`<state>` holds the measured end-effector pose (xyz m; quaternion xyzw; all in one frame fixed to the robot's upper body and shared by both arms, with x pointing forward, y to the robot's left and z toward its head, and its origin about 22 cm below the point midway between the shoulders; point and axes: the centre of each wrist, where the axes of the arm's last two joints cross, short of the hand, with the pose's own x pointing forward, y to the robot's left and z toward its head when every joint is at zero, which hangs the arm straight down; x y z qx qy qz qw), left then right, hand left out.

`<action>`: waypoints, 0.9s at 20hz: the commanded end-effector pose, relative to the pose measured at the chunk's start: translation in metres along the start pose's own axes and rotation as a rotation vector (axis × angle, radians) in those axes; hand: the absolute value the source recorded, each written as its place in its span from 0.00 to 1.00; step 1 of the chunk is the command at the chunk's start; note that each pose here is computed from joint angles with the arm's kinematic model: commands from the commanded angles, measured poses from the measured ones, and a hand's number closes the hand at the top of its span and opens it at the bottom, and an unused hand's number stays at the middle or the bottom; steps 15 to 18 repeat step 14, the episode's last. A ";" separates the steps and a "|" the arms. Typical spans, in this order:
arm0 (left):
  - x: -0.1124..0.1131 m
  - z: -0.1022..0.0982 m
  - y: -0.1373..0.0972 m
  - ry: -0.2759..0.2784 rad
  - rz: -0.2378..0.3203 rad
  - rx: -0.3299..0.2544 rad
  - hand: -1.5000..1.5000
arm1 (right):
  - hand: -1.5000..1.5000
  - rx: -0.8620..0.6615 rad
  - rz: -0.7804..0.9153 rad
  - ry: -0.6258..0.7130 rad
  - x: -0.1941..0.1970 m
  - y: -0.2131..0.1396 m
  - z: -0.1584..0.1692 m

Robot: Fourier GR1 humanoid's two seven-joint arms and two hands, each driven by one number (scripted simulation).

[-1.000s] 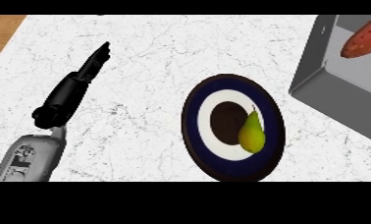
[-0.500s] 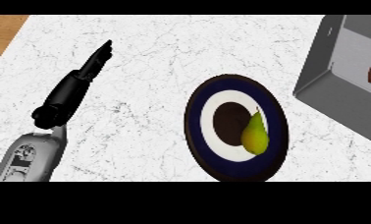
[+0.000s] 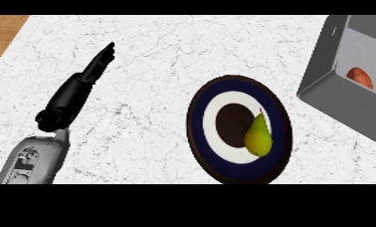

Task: Pick the sweet potato from the plate and place it in the cardboard box

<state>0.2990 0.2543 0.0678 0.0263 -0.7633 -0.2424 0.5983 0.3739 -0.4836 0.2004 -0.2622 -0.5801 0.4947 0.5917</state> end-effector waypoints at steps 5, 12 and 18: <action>-0.004 0.004 0.002 0.019 -0.002 0.011 0.50 | 0.00 -0.338 -0.712 -0.243 -0.011 0.004 -0.005; 0.010 -0.002 0.006 -0.014 0.008 0.000 0.50 | 0.00 -0.457 -0.946 -0.100 -0.035 -0.008 0.033; 0.008 -0.007 -0.002 -0.010 0.000 -0.004 0.50 | 0.00 -0.531 -0.957 -0.109 -0.045 -0.011 0.050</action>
